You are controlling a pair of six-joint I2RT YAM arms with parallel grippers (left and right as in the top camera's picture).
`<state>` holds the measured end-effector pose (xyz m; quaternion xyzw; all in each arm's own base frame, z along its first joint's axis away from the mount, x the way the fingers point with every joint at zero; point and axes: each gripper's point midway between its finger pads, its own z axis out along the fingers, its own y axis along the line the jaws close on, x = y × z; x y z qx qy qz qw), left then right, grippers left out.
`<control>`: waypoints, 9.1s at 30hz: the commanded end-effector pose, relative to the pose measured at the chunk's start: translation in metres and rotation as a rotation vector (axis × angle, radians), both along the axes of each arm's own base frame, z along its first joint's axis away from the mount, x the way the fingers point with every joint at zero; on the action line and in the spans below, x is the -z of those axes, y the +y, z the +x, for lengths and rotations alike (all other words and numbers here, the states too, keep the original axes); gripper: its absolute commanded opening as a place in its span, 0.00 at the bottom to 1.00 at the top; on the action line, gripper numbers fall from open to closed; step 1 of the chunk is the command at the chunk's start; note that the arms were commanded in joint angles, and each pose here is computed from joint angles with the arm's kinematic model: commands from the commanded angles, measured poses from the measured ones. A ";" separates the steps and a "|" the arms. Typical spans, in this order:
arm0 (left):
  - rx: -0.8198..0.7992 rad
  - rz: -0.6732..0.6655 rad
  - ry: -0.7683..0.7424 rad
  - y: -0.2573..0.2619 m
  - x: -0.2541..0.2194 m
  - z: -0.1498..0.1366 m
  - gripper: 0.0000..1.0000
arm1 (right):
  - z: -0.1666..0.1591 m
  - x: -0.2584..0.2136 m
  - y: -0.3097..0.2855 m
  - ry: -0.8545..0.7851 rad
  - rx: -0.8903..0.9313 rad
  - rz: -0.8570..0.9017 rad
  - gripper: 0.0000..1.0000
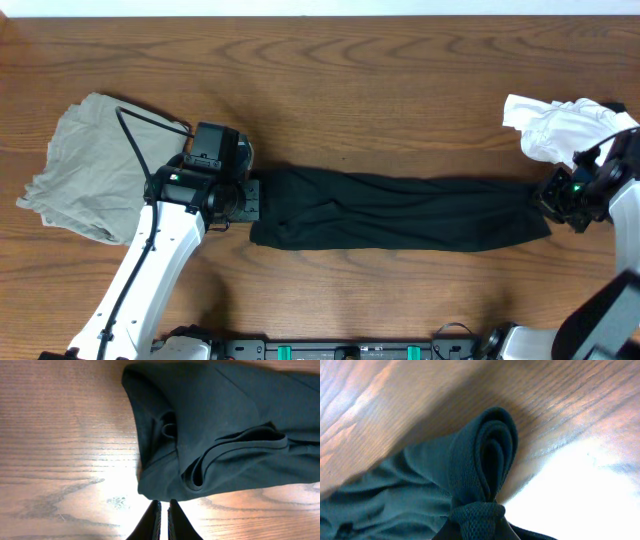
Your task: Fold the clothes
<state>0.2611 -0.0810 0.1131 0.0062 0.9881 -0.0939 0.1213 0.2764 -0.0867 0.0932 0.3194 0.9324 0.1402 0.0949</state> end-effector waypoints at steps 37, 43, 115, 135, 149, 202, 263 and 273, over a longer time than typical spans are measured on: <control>-0.014 0.018 0.035 0.005 -0.001 -0.008 0.07 | 0.010 0.008 0.217 0.074 -0.302 -0.256 0.03; -0.014 0.018 0.037 0.005 0.000 -0.009 0.07 | 0.022 0.003 0.266 -0.049 -0.433 -0.168 0.20; -0.014 0.015 0.025 0.005 0.003 -0.006 0.08 | -0.070 0.059 0.256 0.016 -0.716 -0.261 0.25; 0.082 -0.039 0.060 -0.015 0.040 0.020 0.70 | -0.024 0.013 0.193 -0.125 -0.555 -0.377 0.69; 0.102 -0.129 0.296 -0.025 0.127 0.017 0.64 | -0.031 0.018 0.165 -0.042 -0.507 -0.400 0.69; 0.055 -0.099 0.024 -0.107 -0.024 0.027 0.06 | -0.048 -0.005 0.072 0.023 -0.279 -0.404 0.64; 0.137 0.172 0.073 -0.063 0.067 0.073 0.10 | 0.001 -0.039 0.286 -0.495 -0.930 0.404 0.01; 0.149 0.212 0.180 -0.060 0.114 0.068 0.10 | 0.006 0.037 0.304 -0.307 -0.920 0.464 0.02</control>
